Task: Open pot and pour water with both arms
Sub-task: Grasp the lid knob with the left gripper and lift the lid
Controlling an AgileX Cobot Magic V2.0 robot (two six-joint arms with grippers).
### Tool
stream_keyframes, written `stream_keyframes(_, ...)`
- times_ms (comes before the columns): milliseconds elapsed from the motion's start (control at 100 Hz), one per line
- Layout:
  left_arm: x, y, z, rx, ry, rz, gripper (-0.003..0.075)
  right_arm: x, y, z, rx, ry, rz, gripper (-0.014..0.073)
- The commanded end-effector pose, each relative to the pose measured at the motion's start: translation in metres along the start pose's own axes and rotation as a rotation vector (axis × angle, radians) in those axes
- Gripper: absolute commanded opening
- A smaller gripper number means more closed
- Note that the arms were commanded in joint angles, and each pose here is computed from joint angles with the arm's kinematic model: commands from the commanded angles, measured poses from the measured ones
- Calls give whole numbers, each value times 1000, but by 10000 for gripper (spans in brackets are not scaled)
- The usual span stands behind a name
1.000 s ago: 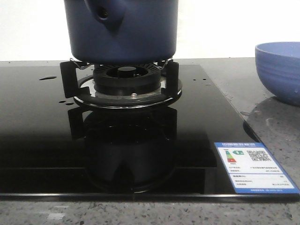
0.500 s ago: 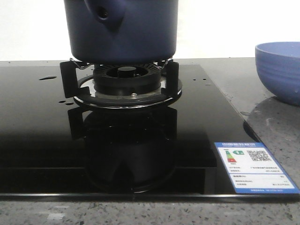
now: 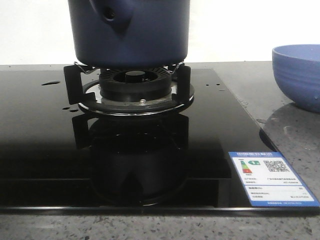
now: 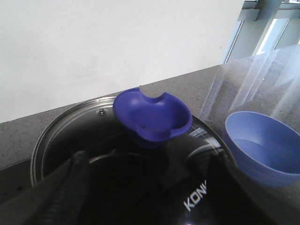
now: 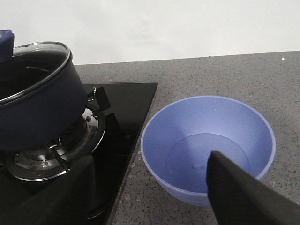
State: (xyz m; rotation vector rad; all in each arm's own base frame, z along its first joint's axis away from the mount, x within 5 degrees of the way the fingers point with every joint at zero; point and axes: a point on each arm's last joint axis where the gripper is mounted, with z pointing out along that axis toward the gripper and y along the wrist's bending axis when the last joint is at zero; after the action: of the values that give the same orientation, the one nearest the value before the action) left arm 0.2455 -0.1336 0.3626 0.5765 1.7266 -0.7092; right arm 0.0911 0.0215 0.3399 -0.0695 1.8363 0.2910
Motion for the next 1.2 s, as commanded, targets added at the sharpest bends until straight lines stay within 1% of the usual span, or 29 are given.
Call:
stream_keyframes(0,-21,-5,7,39,-58,-9,508,-17,0,-2,15,-96,-11,455)
stream_keyframes(130,-26,-2,22,82,-49,-8,509,-17,0,-2,15,-96,-11,455)
stream_keyframes(280,-30,2,37,107,-41,-10,509,-17,0,-2,15,-96,-11,455)
stream_keyframes(380,-32,3,43,136,-38,-8,509,-17,0,-2,15,-96,-11,455)
stream_keyframes(570,-29,5,51,147,-23,-13,508,-17,0,-2,15,-96,-11,455)
stream_keyframes(660,-28,4,51,162,-14,20,501,-17,0,-2,15,-96,-11,455)
stream_keyframes(740,-27,2,51,181,-13,82,492,-17,0,-2,15,-96,-11,455)
stream_keyframes(900,-27,0,51,185,-14,105,490,-17,0,-2,15,-96,-11,455)
stream_keyframes(940,-27,0,51,183,-13,107,479,-17,0,-2,15,-96,-11,455)
stream_keyframes(1120,-27,1,51,176,-14,107,369,-17,0,-2,13,-95,-9,455)
stream_keyframes(1190,-27,1,51,176,-14,107,352,-17,0,-2,10,-93,-4,455)
